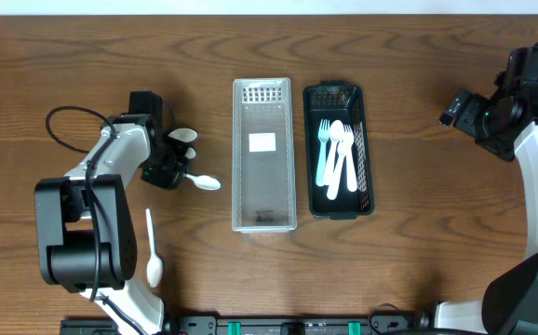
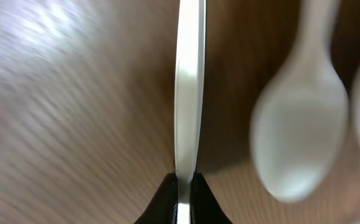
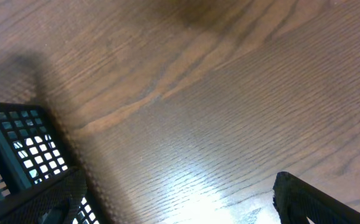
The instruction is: Pack container
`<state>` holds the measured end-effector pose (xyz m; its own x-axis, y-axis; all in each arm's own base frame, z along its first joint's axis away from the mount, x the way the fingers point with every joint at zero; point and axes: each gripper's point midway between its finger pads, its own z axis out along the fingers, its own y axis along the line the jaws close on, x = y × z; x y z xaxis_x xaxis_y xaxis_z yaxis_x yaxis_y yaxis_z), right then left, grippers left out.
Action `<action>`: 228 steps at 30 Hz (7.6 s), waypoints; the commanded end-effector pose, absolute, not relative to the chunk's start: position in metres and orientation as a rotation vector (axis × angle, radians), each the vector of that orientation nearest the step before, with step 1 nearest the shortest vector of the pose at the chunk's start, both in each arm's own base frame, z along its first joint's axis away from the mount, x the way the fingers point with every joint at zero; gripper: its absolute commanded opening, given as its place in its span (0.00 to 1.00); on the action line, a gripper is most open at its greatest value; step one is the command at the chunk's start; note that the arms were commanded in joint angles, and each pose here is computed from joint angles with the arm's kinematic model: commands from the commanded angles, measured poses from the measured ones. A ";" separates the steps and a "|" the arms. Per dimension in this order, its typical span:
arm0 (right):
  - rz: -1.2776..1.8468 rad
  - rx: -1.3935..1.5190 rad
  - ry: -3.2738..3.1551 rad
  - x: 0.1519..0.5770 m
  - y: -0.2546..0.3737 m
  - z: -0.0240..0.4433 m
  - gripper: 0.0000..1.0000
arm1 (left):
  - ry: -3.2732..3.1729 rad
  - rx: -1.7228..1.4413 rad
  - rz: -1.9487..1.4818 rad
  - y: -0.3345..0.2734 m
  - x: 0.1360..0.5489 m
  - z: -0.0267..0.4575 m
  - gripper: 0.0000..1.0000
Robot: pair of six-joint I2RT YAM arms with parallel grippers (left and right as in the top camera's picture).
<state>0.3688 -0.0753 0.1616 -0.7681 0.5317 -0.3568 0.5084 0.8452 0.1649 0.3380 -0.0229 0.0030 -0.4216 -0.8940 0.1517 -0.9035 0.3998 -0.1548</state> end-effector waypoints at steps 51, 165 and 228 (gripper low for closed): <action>0.077 0.797 2.639 0.366 -0.078 0.160 0.99 | -2.733 2.034 0.226 0.054 0.387 0.103 0.45; 0.074 0.806 2.673 0.358 -0.076 0.157 0.99 | -2.331 2.197 0.211 0.041 0.433 0.006 0.58; 0.076 0.797 2.645 0.365 -0.077 0.159 0.99 | -3.487 -0.429 -0.269 -0.117 0.349 0.230 0.69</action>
<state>0.3630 -0.0741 0.1589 -0.7771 0.5337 -0.3336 0.5126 0.8442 0.1564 0.3461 -0.1408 0.1669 -0.9445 0.2733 -0.1823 0.2562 0.9601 0.1122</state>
